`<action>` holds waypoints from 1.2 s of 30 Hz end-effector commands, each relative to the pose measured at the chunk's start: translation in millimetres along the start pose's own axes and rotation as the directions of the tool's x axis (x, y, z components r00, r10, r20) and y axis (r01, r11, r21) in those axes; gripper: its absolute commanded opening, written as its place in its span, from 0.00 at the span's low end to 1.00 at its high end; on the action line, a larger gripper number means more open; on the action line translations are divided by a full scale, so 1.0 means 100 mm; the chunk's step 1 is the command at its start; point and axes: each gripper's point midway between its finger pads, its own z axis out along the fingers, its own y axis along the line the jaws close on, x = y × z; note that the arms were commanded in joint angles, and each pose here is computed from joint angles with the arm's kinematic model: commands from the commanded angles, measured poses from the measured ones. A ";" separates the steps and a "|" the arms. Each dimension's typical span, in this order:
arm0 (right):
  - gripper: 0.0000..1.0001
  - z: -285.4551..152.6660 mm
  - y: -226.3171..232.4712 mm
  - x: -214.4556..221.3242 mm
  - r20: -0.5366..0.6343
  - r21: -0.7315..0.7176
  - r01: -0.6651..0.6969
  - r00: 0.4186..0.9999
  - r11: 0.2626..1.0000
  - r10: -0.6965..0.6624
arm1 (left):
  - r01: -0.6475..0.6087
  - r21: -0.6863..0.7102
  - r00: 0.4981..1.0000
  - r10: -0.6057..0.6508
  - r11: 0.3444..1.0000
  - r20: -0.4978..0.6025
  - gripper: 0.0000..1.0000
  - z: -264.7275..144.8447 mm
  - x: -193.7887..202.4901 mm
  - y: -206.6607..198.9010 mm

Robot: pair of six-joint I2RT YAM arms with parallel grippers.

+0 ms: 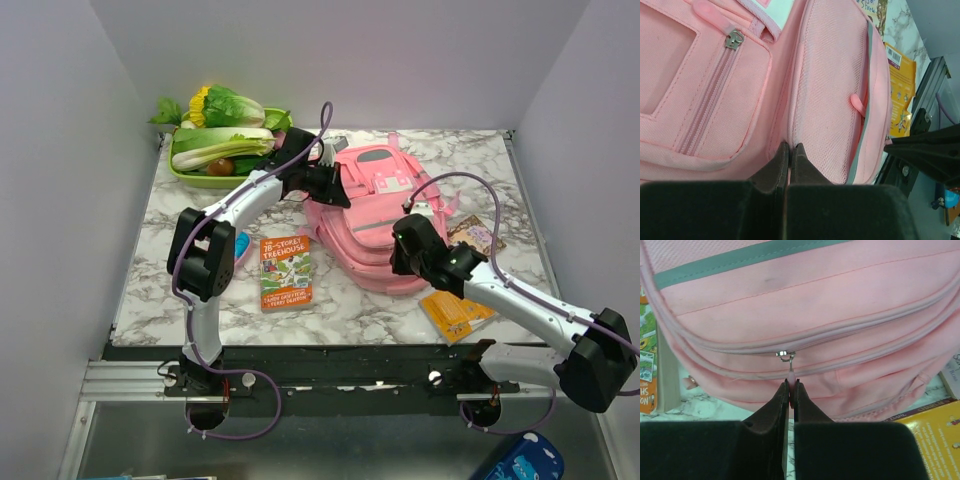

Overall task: Pack the student bag
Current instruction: Zip the student bag at the center of the board.

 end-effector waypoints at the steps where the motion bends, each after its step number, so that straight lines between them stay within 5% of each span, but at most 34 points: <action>1: 0.01 -0.08 -0.38 0.09 -0.050 0.139 0.001 0.999 0.990 0.006 | -0.108 -0.035 0.993 0.110 0.994 0.049 0.00 -0.18 -0.20 0.14; 13: 0.01 0.10 -1.02 -0.08 0.009 0.414 -0.066 0.998 0.908 0.068 | -0.184 -0.083 0.983 0.184 0.979 -0.011 0.00 -0.18 -0.14 0.31; 19: 0.01 0.19 -0.99 -0.07 0.007 0.401 -0.076 0.997 0.913 0.080 | -0.184 -0.185 0.983 0.184 0.965 -0.016 0.01 -0.21 -0.24 0.51; 20: 0.01 0.18 -0.96 -0.05 0.011 0.373 -0.084 0.996 0.924 0.086 | -0.179 -0.205 0.984 0.180 0.962 -0.014 0.09 -0.21 -0.26 0.55; 21: 0.01 0.22 -0.84 -0.07 0.021 0.305 -0.102 0.995 0.947 0.101 | -0.173 -0.215 0.985 0.174 0.961 -0.015 0.35 -0.20 -0.26 0.58; 24: 0.01 0.22 -0.57 -0.08 0.038 0.136 -0.123 0.992 0.983 0.119 | -0.178 -0.197 0.983 0.182 0.964 -0.001 0.60 -0.21 -0.34 0.47; 30: 0.01 0.20 -0.40 -0.10 0.029 0.030 -0.113 0.993 0.993 0.112 | -0.328 -0.014 0.945 0.328 0.945 -0.005 0.72 -0.24 -0.28 -0.35; 34: 0.01 0.18 -0.38 -0.12 0.033 0.020 -0.107 0.994 0.994 0.106 | -0.421 0.087 0.904 0.426 0.903 -0.046 0.80 -0.13 0.10 -0.82; 36: 0.01 0.17 -0.37 -0.14 0.037 0.017 -0.105 0.994 0.994 0.104 | -0.473 0.124 0.876 0.481 0.872 -0.040 0.99 -0.06 0.25 -1.07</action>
